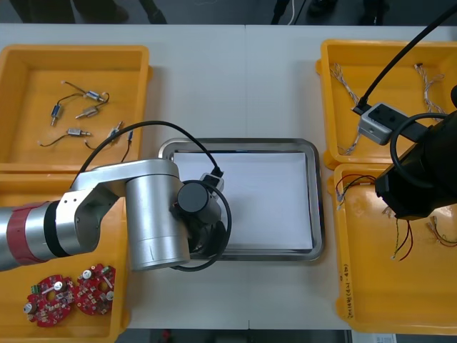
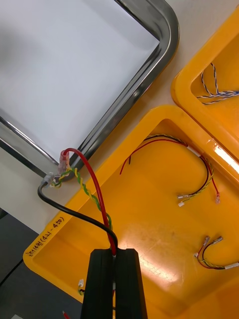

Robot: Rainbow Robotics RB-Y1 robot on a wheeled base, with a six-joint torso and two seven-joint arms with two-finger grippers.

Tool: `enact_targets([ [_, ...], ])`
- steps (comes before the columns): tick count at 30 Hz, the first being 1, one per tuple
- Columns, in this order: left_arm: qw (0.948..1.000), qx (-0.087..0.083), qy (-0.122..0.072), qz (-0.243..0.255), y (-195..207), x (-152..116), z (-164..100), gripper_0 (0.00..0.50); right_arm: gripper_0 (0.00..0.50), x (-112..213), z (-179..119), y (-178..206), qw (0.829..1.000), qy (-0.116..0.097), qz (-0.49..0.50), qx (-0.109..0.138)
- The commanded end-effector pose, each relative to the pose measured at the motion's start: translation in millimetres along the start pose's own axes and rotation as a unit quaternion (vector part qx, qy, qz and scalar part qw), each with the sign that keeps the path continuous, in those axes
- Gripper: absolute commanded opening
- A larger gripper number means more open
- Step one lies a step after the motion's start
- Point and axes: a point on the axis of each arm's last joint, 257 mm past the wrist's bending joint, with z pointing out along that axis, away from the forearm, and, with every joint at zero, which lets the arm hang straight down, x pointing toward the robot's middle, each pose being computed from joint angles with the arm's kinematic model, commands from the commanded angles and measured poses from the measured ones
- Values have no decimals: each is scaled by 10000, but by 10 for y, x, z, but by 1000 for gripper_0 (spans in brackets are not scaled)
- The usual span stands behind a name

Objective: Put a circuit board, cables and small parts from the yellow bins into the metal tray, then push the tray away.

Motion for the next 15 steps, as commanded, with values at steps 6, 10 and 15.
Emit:
enact_targets([
  [6,9992,-76,31,-395,141,123,60,0,0,-42,-128,-76,9989,-109,-309,321],
  [10,9991,-72,27,-412,139,125,62,313,0,-55,-140,-80,9986,-153,-330,376],
  [15,9989,-56,-65,-461,156,50,-2,500,0,-57,-139,-90,9986,-154,-326,388],
])
